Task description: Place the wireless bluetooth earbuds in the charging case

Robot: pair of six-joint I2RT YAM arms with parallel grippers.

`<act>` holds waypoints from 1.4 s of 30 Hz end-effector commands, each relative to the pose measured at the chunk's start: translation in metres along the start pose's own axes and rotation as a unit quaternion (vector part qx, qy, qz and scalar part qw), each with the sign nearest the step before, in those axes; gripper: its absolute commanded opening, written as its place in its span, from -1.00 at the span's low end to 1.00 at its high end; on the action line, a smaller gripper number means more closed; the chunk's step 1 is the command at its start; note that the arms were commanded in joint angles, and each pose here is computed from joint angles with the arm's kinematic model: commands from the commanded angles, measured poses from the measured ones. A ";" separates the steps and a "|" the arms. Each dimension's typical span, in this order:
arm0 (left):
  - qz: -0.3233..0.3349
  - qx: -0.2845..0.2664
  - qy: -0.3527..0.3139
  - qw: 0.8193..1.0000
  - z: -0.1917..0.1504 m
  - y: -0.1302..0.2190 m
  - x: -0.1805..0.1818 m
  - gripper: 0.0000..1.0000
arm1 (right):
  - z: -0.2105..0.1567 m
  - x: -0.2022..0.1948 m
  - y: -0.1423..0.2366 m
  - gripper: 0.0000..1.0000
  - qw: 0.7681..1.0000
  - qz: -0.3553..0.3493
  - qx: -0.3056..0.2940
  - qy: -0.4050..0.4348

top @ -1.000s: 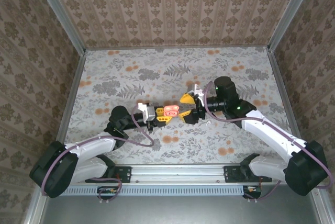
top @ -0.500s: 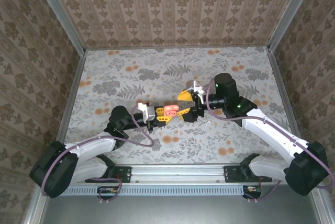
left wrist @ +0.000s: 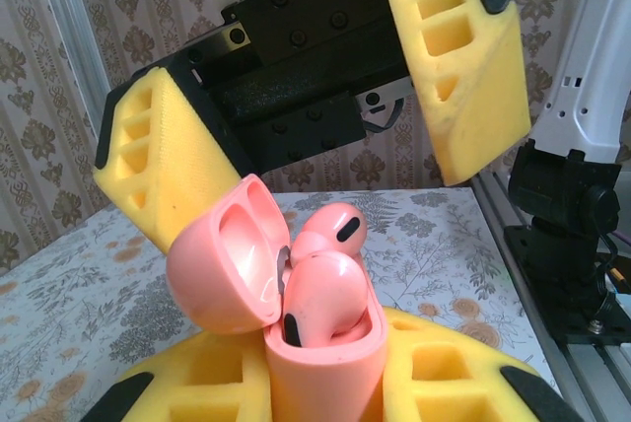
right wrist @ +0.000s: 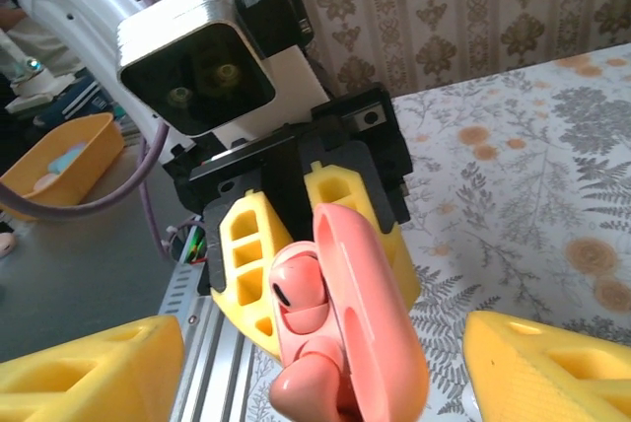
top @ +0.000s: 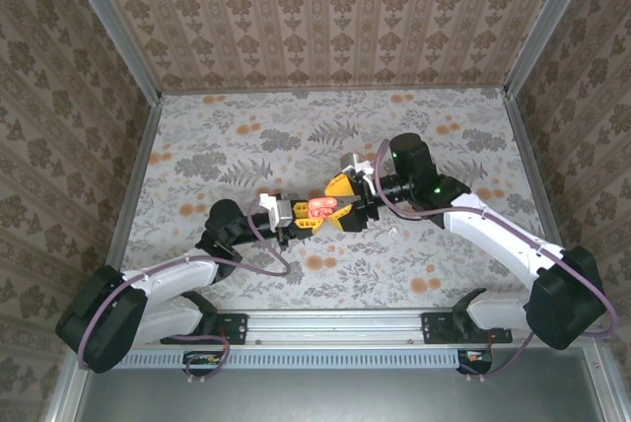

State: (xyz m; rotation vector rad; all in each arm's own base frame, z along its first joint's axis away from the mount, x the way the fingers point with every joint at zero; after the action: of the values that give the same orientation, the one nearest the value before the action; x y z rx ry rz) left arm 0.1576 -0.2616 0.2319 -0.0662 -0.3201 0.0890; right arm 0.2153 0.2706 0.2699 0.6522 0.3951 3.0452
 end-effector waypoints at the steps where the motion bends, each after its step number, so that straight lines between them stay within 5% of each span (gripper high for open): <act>1: 0.004 -0.019 -0.021 1.000 0.016 -0.002 0.004 -0.66 | 0.003 0.017 0.001 0.46 0.999 0.049 0.008 0.018; 16: 0.020 -0.019 -0.014 1.000 0.015 0.000 0.008 -0.66 | -0.005 0.042 0.012 0.13 0.996 0.080 0.010 0.048; 27: 0.012 -0.028 -0.013 0.999 0.019 0.000 0.007 -0.66 | -0.004 0.016 0.021 0.22 0.991 -0.055 -0.022 0.119; 42: 0.008 -0.032 -0.010 0.999 0.022 -0.001 0.007 -0.66 | -0.016 0.010 0.005 0.02 0.978 -0.050 -0.016 0.201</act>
State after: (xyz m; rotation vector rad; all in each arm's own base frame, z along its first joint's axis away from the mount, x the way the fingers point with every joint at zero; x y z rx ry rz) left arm 0.1578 -0.2616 0.2358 -0.0804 -0.3026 0.0984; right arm 0.1990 0.2579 0.2598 0.0890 0.3814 3.0494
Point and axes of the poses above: each hand's point on the last joint's axis, 136 mm out from that joint toward the fingers, its own y axis back along the fingers, its own x axis along the line the jaws close on, z = x × y, the point moved 3 cm from there along y, back along the fingers, and after that the axes turned 11 degrees about -y, right-handed, at the moved point
